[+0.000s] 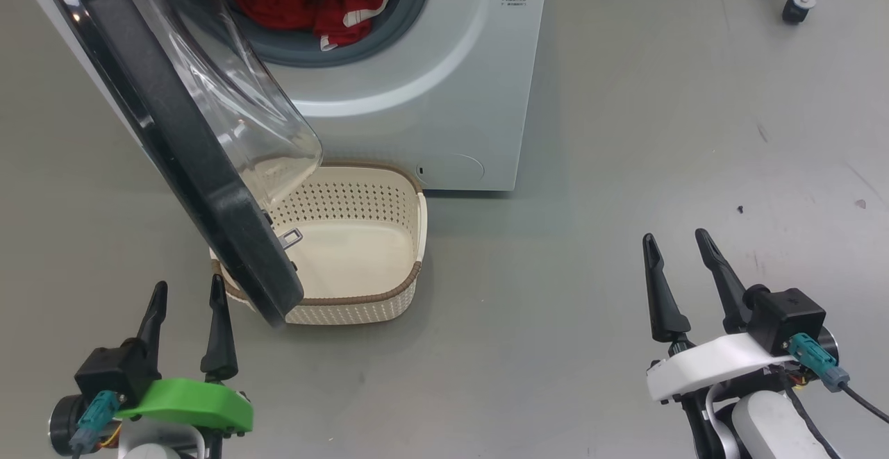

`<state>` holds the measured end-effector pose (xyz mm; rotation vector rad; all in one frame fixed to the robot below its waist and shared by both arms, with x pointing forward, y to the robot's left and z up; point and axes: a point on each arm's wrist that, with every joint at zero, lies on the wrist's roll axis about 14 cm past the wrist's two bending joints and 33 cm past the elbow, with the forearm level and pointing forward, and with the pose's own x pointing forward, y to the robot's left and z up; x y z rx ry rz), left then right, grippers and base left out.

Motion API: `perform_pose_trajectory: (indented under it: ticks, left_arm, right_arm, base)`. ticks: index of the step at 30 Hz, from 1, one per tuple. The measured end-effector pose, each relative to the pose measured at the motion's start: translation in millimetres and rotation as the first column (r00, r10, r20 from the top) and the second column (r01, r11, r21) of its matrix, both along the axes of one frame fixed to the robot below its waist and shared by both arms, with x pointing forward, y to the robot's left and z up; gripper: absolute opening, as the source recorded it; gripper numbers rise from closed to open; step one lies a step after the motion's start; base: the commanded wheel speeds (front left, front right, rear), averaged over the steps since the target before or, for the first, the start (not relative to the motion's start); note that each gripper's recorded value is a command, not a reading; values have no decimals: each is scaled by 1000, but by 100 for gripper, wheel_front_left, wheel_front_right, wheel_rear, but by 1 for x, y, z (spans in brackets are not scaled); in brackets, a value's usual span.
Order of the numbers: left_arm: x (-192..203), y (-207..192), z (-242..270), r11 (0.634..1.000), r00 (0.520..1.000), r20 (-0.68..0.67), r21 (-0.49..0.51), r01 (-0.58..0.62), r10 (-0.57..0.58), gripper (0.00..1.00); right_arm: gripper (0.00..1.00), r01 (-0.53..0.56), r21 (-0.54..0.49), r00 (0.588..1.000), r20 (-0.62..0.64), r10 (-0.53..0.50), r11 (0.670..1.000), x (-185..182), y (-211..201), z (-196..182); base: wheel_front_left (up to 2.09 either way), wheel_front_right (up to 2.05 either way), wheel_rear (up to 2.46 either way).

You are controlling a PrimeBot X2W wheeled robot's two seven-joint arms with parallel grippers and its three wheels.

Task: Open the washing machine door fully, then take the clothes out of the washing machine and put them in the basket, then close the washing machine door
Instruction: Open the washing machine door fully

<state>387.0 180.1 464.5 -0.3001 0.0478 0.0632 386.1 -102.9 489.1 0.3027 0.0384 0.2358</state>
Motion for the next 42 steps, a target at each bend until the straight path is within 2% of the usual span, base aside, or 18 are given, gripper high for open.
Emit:
perform_pose_trajectory:
  ticks: [36, 37, 39, 40, 42]
  left_arm:
    - [-3, 3, -3, 1000, 1000, -11, 0, -10, 10, 100]
    - [-3, 3, -3, 1000, 1000, -11, 0, -10, 10, 72]
    - [-3, 3, -3, 1000, 1000, -11, 0, -10, 10, 10]
    - [-3, 3, -3, 1000, 1000, -11, 0, -10, 10, 0]
    - [-3, 2, -3, 1000, 1000, -9, 4, 1, -1, 0]
  right_arm:
    - [100, -9, 6, 1000, -14, 9, 1000, -5, 3, -9]
    - [100, -11, 8, 1000, -13, 12, 1000, -5, 3, -8]
    - [100, -8, 12, 1000, -12, 8, 1000, -5, 3, -8]
    - [100, -9, 15, 1000, -12, 9, 1000, -5, 3, -8]
    - [100, -8, 15, 1000, -12, 8, 1000, -5, 3, -8]
  base:
    - [0, 0, 0]
    - [0, 0, 0]
    - [0, 0, 0]
    - [0, 0, 0]
    - [0, 0, 0]
